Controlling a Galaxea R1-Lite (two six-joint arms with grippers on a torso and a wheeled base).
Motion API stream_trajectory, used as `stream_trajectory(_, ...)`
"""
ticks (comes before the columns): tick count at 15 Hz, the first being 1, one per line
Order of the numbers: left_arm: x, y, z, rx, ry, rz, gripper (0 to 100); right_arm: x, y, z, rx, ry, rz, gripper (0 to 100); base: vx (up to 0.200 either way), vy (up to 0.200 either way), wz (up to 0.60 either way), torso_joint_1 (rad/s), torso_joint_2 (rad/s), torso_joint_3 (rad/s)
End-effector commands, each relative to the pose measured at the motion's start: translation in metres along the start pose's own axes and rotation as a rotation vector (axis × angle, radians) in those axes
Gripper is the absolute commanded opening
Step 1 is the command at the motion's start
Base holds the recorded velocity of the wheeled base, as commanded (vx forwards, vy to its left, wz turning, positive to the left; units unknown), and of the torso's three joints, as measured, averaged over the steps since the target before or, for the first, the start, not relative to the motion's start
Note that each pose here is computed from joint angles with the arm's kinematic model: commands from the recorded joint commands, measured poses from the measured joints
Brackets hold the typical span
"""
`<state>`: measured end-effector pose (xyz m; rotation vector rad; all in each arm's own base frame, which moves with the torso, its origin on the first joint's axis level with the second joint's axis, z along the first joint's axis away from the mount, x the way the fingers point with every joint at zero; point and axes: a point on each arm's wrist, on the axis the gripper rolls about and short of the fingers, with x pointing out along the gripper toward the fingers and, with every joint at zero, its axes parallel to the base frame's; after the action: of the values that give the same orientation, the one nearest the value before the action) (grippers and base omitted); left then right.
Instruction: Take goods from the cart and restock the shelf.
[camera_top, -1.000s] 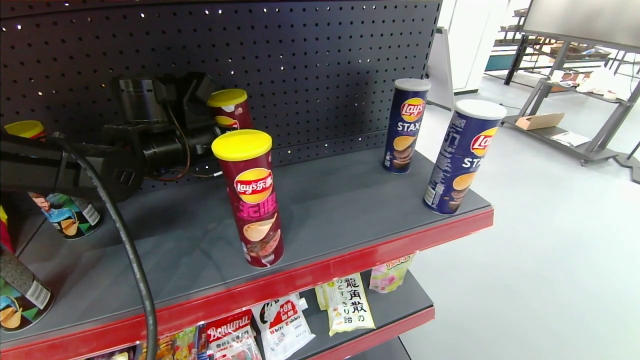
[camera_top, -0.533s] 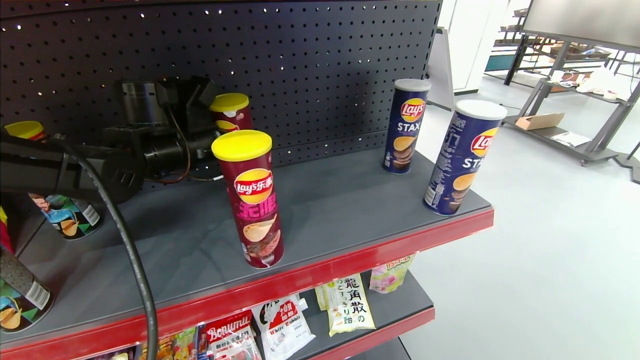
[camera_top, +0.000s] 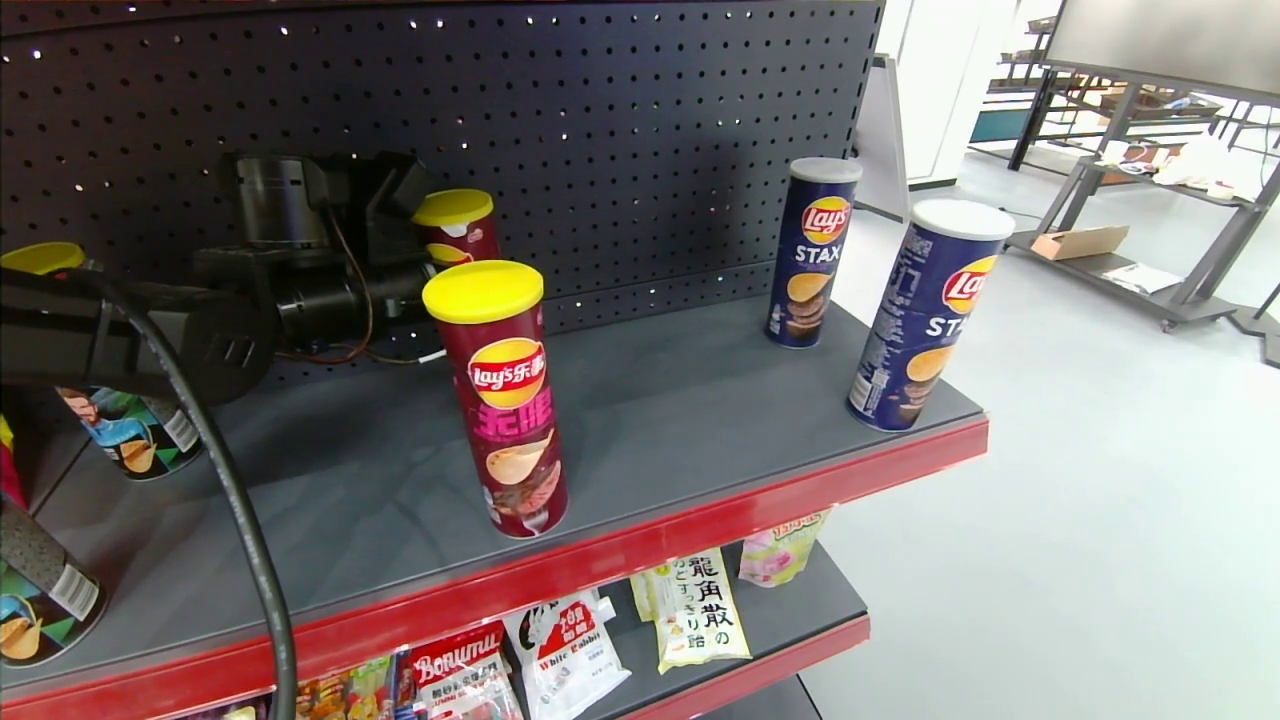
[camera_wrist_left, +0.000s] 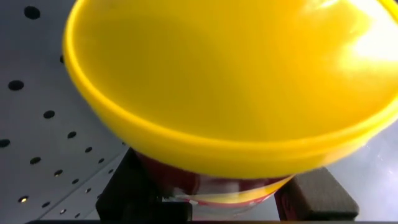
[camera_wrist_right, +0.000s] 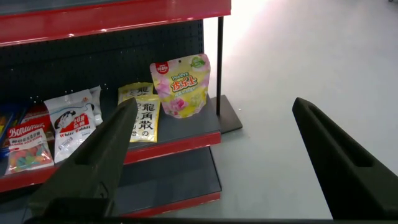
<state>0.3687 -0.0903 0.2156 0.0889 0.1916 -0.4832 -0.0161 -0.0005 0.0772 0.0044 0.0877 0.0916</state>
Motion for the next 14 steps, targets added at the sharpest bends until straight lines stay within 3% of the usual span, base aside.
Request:
stream_trajectory(1, -0.0068, -0.0011, 0.0068, 0.003, -0.014, 0.001, 0, 0.0002, 0.0, 0.0001, 0.0, 0.003, 0.0, 100, 0.0, 0.0, 0.0, 0.0, 0.0, 0.0)
stream_trajectory(14, -0.0046, -0.0106, 0.0069, -0.001, -0.013, -0.023, 0, 0.0001, 0.0, 0.0, 0.0, 0.002, 0.0, 100, 0.0, 0.0, 0.0, 0.0, 0.0, 0.0)
